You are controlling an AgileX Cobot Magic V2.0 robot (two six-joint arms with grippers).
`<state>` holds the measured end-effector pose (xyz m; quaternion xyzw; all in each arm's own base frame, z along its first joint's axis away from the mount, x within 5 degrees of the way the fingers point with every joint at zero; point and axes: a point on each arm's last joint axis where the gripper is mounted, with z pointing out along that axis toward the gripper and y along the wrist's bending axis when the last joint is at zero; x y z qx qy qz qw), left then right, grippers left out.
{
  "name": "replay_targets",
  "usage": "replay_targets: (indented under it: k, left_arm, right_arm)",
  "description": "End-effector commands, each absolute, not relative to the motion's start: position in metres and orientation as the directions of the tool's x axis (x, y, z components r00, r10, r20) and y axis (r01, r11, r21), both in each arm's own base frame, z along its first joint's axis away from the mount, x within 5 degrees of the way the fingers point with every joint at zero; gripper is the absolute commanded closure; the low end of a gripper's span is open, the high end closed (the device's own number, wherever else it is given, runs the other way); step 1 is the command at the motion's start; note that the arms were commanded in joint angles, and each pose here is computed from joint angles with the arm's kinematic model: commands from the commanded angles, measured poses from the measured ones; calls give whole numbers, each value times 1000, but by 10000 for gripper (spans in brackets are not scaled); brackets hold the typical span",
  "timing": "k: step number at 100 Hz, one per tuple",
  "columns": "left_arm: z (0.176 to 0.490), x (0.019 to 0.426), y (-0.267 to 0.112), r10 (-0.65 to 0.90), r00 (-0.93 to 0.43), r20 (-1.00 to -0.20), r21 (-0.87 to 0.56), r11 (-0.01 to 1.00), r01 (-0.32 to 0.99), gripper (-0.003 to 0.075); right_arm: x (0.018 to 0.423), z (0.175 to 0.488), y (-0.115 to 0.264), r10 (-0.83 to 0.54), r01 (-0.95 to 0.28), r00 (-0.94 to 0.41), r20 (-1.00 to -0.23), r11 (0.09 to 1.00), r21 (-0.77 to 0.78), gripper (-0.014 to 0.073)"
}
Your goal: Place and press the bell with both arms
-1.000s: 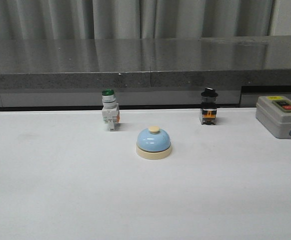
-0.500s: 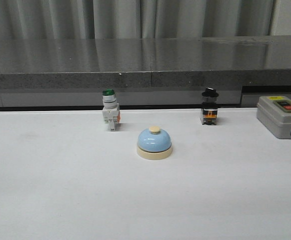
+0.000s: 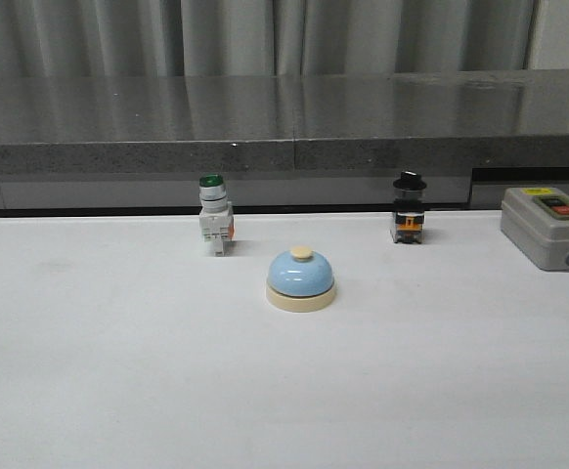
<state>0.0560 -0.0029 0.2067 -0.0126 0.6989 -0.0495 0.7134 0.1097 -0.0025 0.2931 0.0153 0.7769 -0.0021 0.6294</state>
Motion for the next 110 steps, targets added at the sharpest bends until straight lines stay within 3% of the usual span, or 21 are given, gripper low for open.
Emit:
replay_targets:
  k: [1,20,58,110]
  left_arm:
    - [202,55,-3,-106,86,-991,-101,993,58,741]
    - [202,55,-3,-106,86,-991,-101,993,58,741]
    - [202,55,-3,-106,86,-991,-101,993,58,741]
    - [202,55,-3,-106,86,-991,-101,993,58,741]
  right_arm:
    - [128,312,-3,-18,19,-177,-984,1000,-22,655]
    - [168,319,9,-37,-53,-315,-948,998,-21,655]
    - [243,321,76,-110,-274,-559,-822,960,58,655]
    - [320,333,150,-304,-441,-661,-686,897,27,655]
